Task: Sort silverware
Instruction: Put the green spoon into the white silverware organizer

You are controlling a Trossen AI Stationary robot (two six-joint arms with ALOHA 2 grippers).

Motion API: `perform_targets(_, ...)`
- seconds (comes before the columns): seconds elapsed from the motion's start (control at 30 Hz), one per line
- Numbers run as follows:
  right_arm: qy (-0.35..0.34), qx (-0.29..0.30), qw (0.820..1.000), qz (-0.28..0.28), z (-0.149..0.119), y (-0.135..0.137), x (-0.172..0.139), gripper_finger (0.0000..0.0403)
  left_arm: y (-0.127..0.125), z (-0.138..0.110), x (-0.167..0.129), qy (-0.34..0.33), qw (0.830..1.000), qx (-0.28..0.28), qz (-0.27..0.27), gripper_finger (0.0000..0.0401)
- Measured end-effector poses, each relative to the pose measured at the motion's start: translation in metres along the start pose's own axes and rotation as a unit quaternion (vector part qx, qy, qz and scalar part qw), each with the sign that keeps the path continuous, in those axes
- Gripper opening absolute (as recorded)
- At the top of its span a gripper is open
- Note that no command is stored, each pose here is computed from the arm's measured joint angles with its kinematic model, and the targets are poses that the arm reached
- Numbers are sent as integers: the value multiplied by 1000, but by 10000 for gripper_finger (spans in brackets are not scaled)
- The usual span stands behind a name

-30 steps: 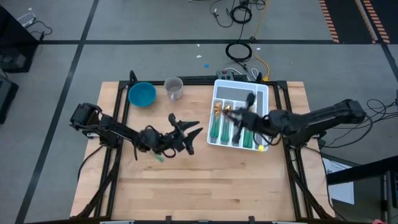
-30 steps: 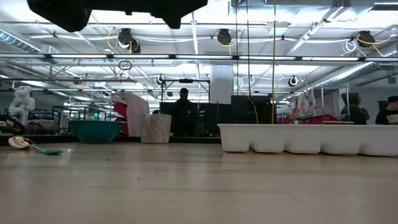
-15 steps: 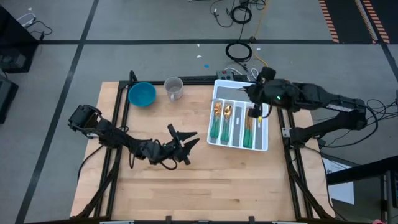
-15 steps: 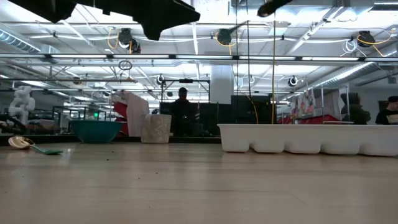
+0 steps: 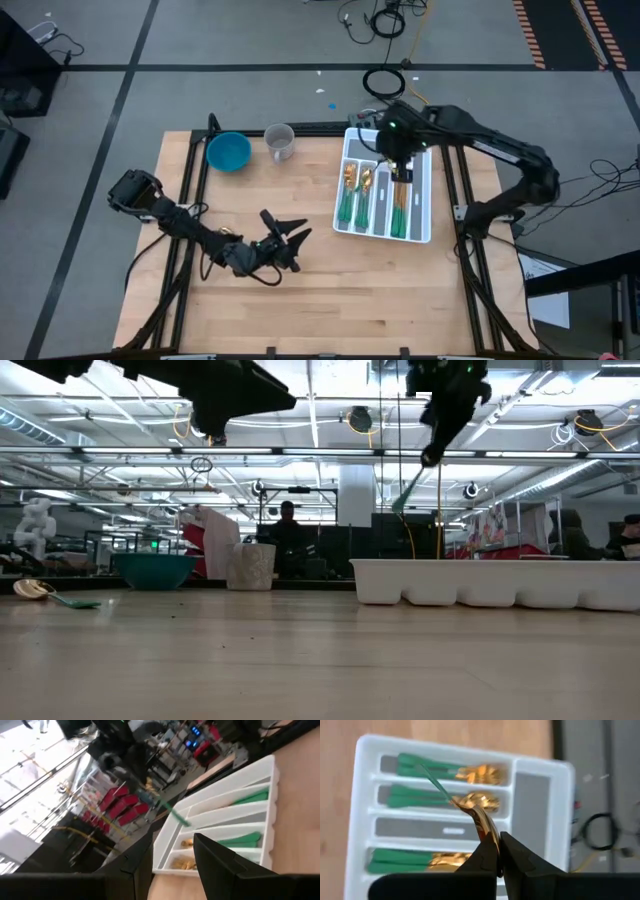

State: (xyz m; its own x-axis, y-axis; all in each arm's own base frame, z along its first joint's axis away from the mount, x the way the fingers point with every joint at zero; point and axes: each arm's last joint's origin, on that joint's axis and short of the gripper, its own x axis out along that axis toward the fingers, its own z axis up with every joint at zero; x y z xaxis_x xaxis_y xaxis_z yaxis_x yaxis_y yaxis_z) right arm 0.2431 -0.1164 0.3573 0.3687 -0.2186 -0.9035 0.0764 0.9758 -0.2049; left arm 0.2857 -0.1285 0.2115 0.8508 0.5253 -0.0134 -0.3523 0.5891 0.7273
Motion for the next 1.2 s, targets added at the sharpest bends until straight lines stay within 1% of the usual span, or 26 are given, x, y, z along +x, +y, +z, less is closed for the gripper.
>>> perform_targets(0.1,46,12,998,45,-3,-12,22,0,0,0,-3,16,1000,2,15,148)
perform_targets(0.23,109,29,990,82,-11,-27,48,0,-2,0,-7,32,999,12,24,148)
perform_targets(0.33,127,35,984,118,-12,-36,67,0,-4,-1,-9,33,999,19,20,148)
perform_targets(0.43,146,33,980,134,-13,-41,85,0,-4,0,-9,32,999,18,20,148)
perform_targets(0.57,165,16,974,153,-12,-42,104,0,-4,-1,-9,33,999,7,21,148)
perform_targets(0.7,171,2,971,170,-10,-43,118,0,-4,-2,-10,44,999,10,30,148)
perform_targets(0.87,130,-4,975,178,-4,-45,126,0,-4,-2,-10,50,998,12,36,148)
perform_targets(1.0,123,-10,974,189,0,-45,119,0,-4,-2,-10,51,998,12,36,148)
perform_targets(1.2,106,-33,976,186,5,-47,115,0,-5,-4,-10,53,998,10,34,148)
